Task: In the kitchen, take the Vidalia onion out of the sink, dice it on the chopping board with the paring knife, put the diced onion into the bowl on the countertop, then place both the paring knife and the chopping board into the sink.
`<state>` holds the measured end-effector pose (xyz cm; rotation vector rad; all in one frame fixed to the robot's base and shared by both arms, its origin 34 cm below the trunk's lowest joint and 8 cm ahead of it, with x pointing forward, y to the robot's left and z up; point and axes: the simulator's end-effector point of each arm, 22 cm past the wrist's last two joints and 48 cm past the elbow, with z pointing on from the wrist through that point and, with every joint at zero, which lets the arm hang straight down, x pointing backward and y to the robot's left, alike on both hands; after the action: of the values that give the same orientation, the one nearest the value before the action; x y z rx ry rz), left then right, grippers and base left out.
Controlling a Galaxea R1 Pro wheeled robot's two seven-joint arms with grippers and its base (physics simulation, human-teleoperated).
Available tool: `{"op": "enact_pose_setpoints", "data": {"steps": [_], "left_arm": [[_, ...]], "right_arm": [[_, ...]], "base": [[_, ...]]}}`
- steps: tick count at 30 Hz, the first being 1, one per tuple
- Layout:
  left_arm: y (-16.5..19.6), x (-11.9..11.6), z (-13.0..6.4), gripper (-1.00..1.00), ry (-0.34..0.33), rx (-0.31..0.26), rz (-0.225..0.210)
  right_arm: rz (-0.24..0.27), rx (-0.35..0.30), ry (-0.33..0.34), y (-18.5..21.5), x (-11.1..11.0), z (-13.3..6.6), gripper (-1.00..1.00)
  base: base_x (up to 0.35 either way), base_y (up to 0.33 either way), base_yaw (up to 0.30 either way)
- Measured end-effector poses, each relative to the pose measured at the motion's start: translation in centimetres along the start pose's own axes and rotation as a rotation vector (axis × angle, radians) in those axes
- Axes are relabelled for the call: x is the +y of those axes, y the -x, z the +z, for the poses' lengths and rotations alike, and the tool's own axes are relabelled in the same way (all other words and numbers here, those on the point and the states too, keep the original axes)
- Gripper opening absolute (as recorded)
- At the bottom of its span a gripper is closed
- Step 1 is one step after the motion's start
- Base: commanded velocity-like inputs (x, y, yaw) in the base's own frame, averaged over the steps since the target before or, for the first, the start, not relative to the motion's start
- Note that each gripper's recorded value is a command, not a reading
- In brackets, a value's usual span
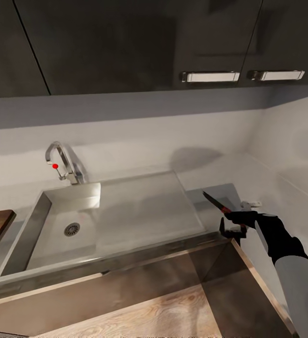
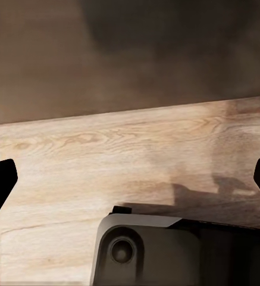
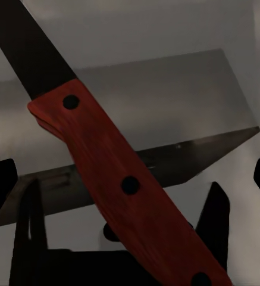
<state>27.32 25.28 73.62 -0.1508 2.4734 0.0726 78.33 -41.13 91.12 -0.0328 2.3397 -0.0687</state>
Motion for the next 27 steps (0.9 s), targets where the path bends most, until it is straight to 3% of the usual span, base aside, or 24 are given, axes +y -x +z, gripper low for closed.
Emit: {"op": "enact_pose_setpoints", "data": {"steps": [27], "left_arm": [[-1.0,0.1,-0.2,1.0,0.003,0.032,0.003]], "right_arm": [[0.006,0.001,0.004,-0.4,0.2,0.9,1.0]], "base": [[0.0,0.0,0.0]]}}
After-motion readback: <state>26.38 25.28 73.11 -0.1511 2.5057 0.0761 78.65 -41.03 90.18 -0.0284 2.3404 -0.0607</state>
